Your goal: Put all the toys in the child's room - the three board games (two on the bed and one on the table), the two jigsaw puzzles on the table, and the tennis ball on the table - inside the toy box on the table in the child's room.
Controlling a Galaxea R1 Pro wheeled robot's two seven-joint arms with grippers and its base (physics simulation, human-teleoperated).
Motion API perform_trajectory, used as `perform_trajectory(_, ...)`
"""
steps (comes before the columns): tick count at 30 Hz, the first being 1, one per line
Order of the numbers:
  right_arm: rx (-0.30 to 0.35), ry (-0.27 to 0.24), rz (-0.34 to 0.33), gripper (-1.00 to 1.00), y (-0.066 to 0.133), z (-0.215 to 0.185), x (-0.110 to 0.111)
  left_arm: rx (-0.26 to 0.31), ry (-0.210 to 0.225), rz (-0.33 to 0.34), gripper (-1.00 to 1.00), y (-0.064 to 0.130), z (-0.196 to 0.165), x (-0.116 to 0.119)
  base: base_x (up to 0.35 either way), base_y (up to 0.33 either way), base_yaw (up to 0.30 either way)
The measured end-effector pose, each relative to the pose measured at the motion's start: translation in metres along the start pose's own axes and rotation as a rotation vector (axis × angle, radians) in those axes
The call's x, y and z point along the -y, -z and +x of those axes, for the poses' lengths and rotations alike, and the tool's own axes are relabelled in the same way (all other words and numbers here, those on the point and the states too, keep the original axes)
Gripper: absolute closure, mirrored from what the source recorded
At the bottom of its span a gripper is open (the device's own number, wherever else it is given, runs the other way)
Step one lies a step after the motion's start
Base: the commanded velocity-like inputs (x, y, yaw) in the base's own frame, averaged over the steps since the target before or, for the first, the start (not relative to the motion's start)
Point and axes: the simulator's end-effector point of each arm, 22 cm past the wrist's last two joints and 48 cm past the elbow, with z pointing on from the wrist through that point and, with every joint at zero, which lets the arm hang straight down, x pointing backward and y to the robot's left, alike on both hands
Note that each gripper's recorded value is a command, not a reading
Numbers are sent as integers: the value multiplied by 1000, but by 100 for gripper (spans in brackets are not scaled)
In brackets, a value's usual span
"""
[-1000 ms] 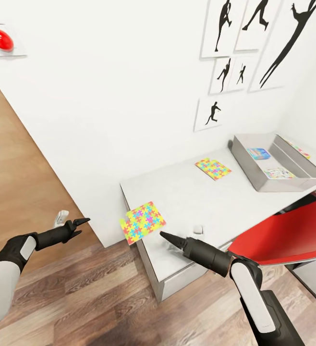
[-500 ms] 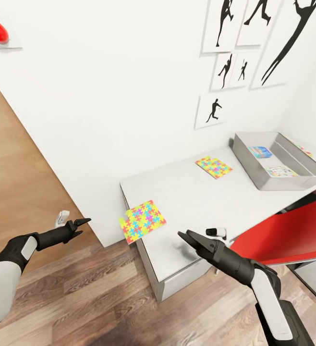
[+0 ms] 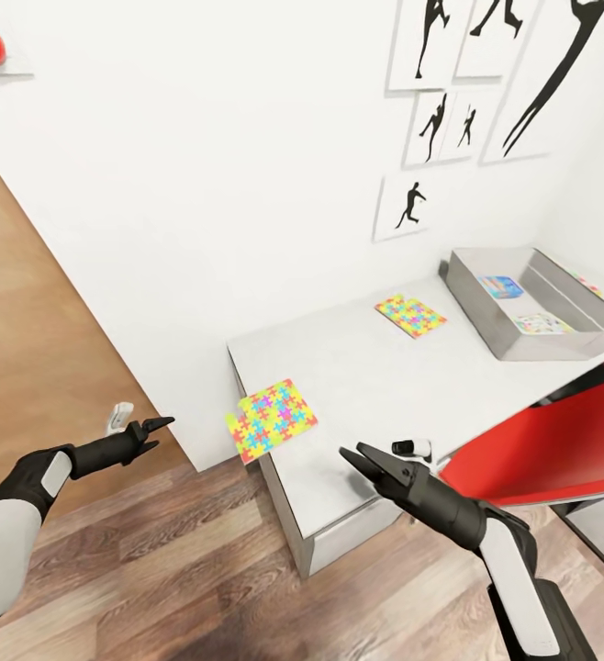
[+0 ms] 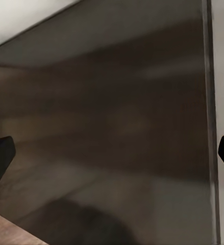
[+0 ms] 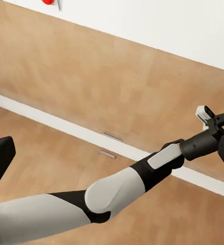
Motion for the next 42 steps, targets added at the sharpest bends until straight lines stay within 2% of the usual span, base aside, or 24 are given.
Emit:
perform_trajectory(2,12,-7,8,-100,5,1,5,0,0,0,-100,-2,0,-2,0,0,0)
perform_trajectory(6,74,-33,23,-100,26,-4,14,0,0,0,-100,-5,2,-6,0,0,0)
perform_trajectory(14,163,-87,8,-100,54,-5,24,0,0,0,-100,-11,4,-15,0,0,0)
perform_trajectory(24,221,-98,-7,-100,75,-16,33,1,-1,1,-100,-19,7,-26,0,0,0)
perform_trajectory(35,304,-167,-26,-100,108,-10,47,2,-1,2,-100,-29,11,-39,0,0,0)
perform_trajectory(42,312,-168,-27,-100,116,-9,56,2,-1,1,-100,-35,14,-48,0,0,0)
